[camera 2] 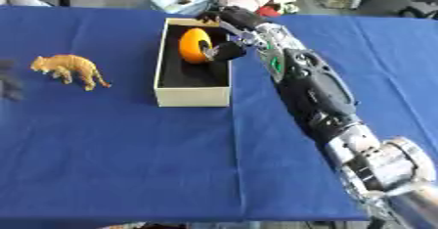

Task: Pick up objects on the table and place them in the box.

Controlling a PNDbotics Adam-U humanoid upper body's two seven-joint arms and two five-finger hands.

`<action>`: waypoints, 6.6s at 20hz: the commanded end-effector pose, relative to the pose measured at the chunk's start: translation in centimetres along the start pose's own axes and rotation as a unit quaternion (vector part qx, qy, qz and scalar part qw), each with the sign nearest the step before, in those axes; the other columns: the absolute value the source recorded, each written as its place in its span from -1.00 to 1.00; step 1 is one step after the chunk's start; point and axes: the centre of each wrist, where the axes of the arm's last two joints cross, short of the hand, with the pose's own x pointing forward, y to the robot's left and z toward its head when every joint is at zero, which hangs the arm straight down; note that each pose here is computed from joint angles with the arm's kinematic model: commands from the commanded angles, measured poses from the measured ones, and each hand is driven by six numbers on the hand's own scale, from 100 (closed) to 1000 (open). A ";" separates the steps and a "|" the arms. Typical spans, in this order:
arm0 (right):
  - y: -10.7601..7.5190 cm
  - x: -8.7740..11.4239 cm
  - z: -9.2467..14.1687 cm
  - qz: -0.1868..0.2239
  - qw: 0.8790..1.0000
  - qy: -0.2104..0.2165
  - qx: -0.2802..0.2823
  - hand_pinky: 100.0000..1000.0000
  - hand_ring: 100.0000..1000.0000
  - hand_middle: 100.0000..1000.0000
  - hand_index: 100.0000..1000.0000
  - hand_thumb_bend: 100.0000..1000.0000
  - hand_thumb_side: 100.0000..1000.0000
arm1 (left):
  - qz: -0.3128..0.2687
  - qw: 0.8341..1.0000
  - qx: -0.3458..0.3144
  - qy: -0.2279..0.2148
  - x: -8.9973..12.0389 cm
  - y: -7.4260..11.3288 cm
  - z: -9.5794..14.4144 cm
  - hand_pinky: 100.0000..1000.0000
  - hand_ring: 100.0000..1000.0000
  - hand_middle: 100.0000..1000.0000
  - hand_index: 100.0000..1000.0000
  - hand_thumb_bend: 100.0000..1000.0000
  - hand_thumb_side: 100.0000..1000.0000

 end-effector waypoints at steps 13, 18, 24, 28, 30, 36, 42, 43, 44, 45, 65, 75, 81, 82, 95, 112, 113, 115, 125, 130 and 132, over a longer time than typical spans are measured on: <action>-9.8 -0.7 9.6 -0.010 0.988 -0.069 -0.141 0.60 0.78 0.56 0.84 -1.00 -0.58 | -0.166 0.986 0.012 0.018 0.5 6.8 0.7 0.37 0.14 0.14 0.66 -1.00 0.45; -9.4 -0.8 12.3 -0.044 0.988 -0.056 -0.140 0.60 0.80 0.54 0.83 -1.00 -0.49 | -0.293 0.954 -0.049 0.041 0.5 10.6 0.3 0.48 0.32 0.30 0.68 -0.70 0.32; -8.7 -1.1 13.3 -0.073 0.987 -0.042 -0.134 0.60 0.81 0.52 0.82 -1.00 -0.41 | -0.379 0.912 -0.132 0.085 -1.7 14.1 -1.2 0.54 0.41 0.39 0.71 -0.68 0.00; -8.4 -0.9 13.4 -0.086 0.986 -0.047 -0.131 0.60 0.82 0.52 0.82 -1.00 -0.38 | -0.388 0.902 -0.157 0.102 -3.3 15.3 -2.8 0.53 0.39 0.38 0.70 -0.76 -0.06; -8.3 -0.8 13.4 -0.091 0.986 -0.051 -0.130 0.60 0.82 0.51 0.82 -1.00 -0.36 | -0.391 0.900 -0.161 0.104 -4.0 15.6 -3.6 0.51 0.38 0.37 0.70 -0.78 -0.07; -7.8 -0.5 13.3 -0.102 0.986 -0.060 -0.121 0.60 0.82 0.51 0.82 -1.00 -0.31 | -0.400 0.890 -0.181 0.119 -6.4 14.9 -6.1 0.47 0.35 0.32 0.66 -0.99 -0.14; -7.4 -0.2 13.1 -0.111 0.985 -0.067 -0.116 0.60 0.83 0.50 0.82 -1.00 -0.26 | -0.407 0.883 -0.197 0.128 -8.6 13.5 -7.4 0.46 0.34 0.30 0.64 -1.00 -0.15; -7.4 -0.1 13.0 -0.112 0.985 -0.067 -0.115 0.60 0.83 0.50 0.82 -1.00 -0.26 | -0.407 0.882 -0.199 0.128 -8.9 13.3 -7.5 0.46 0.34 0.30 0.64 -1.00 -0.15; -7.3 -0.1 13.0 -0.113 0.985 -0.069 -0.114 0.60 0.83 0.50 0.81 -1.00 -0.25 | -0.408 0.881 -0.201 0.127 -9.1 13.0 -7.6 0.47 0.34 0.30 0.64 -1.00 -0.16; -7.3 0.0 12.9 -0.114 0.984 -0.070 -0.114 0.60 0.83 0.50 0.81 -1.00 -0.25 | -0.410 0.880 -0.203 0.127 -9.3 12.8 -7.6 0.47 0.34 0.30 0.64 -1.00 -0.16; -6.8 0.4 12.3 -0.125 0.983 -0.076 -0.107 0.60 0.83 0.49 0.80 -1.00 -0.17 | -0.447 0.852 -0.215 0.167 -12.6 10.9 -7.6 0.18 0.02 -0.03 0.46 -1.00 -0.33; -6.6 0.2 12.4 -0.127 0.984 -0.072 -0.104 0.60 0.83 0.49 0.80 -1.00 -0.15 | -0.446 0.875 -0.147 0.114 -10.2 12.7 -8.5 -0.01 -0.20 -0.32 0.14 -1.00 -0.22; -6.3 0.4 12.2 -0.130 0.984 -0.077 -0.095 0.60 0.83 0.47 0.79 -1.00 -0.11 | -0.446 0.888 -0.106 0.039 -5.3 13.3 -11.3 -0.01 -0.20 -0.31 0.14 -1.00 -0.21; -6.2 0.5 12.1 -0.131 0.984 -0.080 -0.092 0.60 0.83 0.47 0.78 -1.00 -0.09 | -0.443 0.890 -0.104 0.026 -4.6 12.9 -11.9 -0.01 -0.20 -0.31 0.15 -1.00 -0.20; -4.8 4.1 8.4 -0.143 0.977 -0.157 -0.025 0.59 0.83 0.45 0.73 -1.00 0.13 | -0.430 0.883 -0.162 -0.095 -0.2 4.7 -18.2 0.04 -0.16 -0.27 0.18 -1.00 -0.19; -3.6 5.2 7.3 -0.152 0.972 -0.176 0.005 0.59 0.84 0.44 0.73 -1.00 0.28 | -0.439 0.863 -0.235 -0.082 -3.6 0.0 -18.0 0.10 -0.11 -0.21 0.23 -1.00 -0.16; -3.6 5.3 7.3 -0.152 0.972 -0.177 0.006 0.59 0.84 0.45 0.73 -1.00 0.28 | -0.441 0.862 -0.239 -0.079 -3.8 -0.1 -17.9 0.12 -0.08 -0.19 0.25 -1.00 -0.16; -3.5 5.3 7.3 -0.152 0.972 -0.177 0.008 0.59 0.85 0.44 0.73 -1.00 0.28 | -0.446 0.857 -0.250 -0.072 -4.1 -0.1 -17.8 0.16 -0.05 -0.15 0.28 -1.00 -0.15; -3.3 5.0 7.4 -0.157 0.973 -0.168 0.004 0.58 0.84 0.44 0.72 -1.00 0.28 | -0.460 0.843 -0.272 -0.053 -3.6 0.9 -17.7 0.46 0.35 0.34 0.66 -0.13 0.33; -3.2 4.8 7.5 -0.156 0.974 -0.163 0.003 0.58 0.84 0.44 0.72 -1.00 0.27 | -0.466 0.850 -0.232 -0.075 -1.2 2.7 -17.8 0.53 0.43 0.42 0.68 0.16 0.47; -3.3 4.6 7.7 -0.156 0.975 -0.159 0.002 0.58 0.84 0.44 0.72 -1.00 0.27 | -0.461 0.857 -0.213 -0.086 -0.2 3.6 -17.6 0.50 0.40 0.40 0.68 0.14 0.49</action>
